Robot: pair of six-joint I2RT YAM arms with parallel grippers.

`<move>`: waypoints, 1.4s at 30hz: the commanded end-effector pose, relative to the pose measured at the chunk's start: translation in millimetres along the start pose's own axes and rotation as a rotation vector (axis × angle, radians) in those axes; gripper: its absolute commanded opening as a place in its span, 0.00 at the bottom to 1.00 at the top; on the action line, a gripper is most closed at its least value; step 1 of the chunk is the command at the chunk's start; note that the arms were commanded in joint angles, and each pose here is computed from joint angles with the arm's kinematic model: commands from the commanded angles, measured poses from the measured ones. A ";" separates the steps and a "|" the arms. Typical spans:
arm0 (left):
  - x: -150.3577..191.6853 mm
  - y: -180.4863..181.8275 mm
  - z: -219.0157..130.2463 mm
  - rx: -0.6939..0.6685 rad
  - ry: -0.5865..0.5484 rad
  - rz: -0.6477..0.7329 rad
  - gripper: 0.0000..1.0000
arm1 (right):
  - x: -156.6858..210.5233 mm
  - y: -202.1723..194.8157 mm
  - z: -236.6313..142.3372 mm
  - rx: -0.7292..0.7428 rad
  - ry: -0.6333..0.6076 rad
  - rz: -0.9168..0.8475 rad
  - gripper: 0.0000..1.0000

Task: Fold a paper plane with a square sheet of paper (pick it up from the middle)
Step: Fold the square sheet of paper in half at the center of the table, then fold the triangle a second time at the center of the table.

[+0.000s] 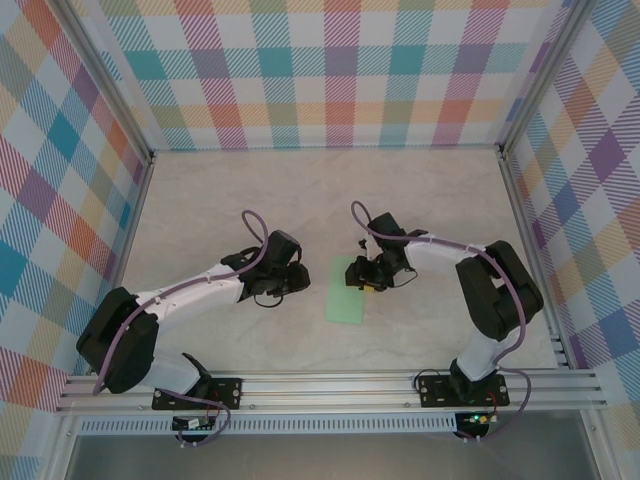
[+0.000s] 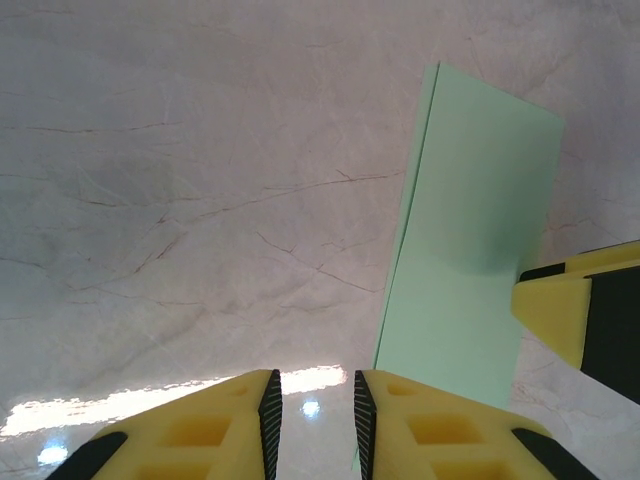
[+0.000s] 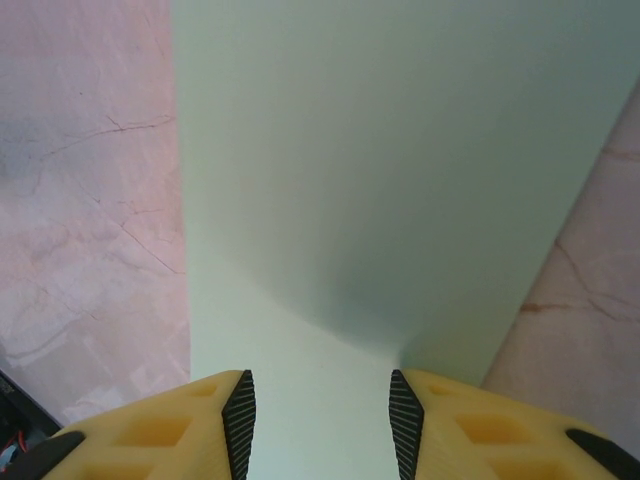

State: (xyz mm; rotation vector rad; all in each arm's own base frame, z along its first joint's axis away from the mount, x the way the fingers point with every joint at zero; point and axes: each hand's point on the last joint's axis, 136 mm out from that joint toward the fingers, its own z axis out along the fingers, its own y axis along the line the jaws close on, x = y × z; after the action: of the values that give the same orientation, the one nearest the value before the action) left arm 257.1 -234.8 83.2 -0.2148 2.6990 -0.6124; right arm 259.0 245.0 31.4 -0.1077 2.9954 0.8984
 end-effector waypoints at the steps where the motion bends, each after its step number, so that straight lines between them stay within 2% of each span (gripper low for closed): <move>1: -1.7 -4.8 -2.6 0.031 -0.022 0.010 0.28 | -4.4 6.8 -6.7 0.012 -0.001 -0.059 0.44; 4: -3.0 -7.2 -4.6 0.052 -0.021 0.016 0.28 | -2.7 8.3 -19.6 0.042 -0.032 -0.109 0.46; 10: -17.6 -2.7 -12.2 0.120 -0.046 -0.026 0.28 | 28.9 17.3 -39.5 0.117 -0.098 -0.362 0.53; 14: -23.1 10.8 -12.4 0.134 -0.031 -0.064 0.28 | 36.7 23.9 -52.6 0.136 -0.215 -0.532 0.58; 16: -25.9 16.1 -13.2 0.148 -0.038 -0.078 0.29 | 39.7 23.5 -55.2 0.143 -0.231 -0.589 0.60; 18: -26.8 19.5 -12.3 0.155 -0.028 -0.091 0.31 | 51.9 38.2 -52.3 0.085 -0.188 -0.656 0.67; 21: -26.9 22.7 -12.7 0.155 -0.030 -0.100 0.30 | 69.0 56.6 -42.6 0.105 -0.133 -0.811 0.67; 22: -27.6 24.0 -12.8 0.155 -0.034 -0.103 0.30 | 73.0 55.7 -38.5 0.148 -0.095 -0.858 0.66; 24: -28.1 27.4 -13.1 0.149 -0.032 -0.113 0.30 | 68.3 38.2 -32.7 0.348 -0.060 -1.014 0.65; 26: -28.6 31.8 -12.9 0.143 -0.038 -0.120 0.30 | 69.2 27.9 -26.0 0.410 -0.026 -1.149 0.64; 30: -25.7 37.9 -9.0 0.139 -0.032 -0.136 0.30 | 86.0 38.5 -15.0 0.271 -0.006 -1.322 0.62; 33: -22.6 39.9 -6.9 0.137 -0.023 -0.137 0.30 | 99.3 41.9 -7.9 0.187 0.034 -1.387 0.62; 37: -23.1 40.5 -7.0 0.136 -0.024 -0.137 0.31 | 101.7 48.0 1.1 0.150 0.077 -1.398 0.58; 42: -21.5 41.7 -6.6 0.134 -0.022 -0.135 0.31 | 93.3 43.3 12.9 0.190 0.084 -1.445 0.58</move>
State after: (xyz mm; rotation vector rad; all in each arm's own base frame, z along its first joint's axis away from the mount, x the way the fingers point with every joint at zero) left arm 272.3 -190.9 74.1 -0.3847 2.6380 -0.7982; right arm 159.6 267.7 36.6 -1.8478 2.1482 0.3399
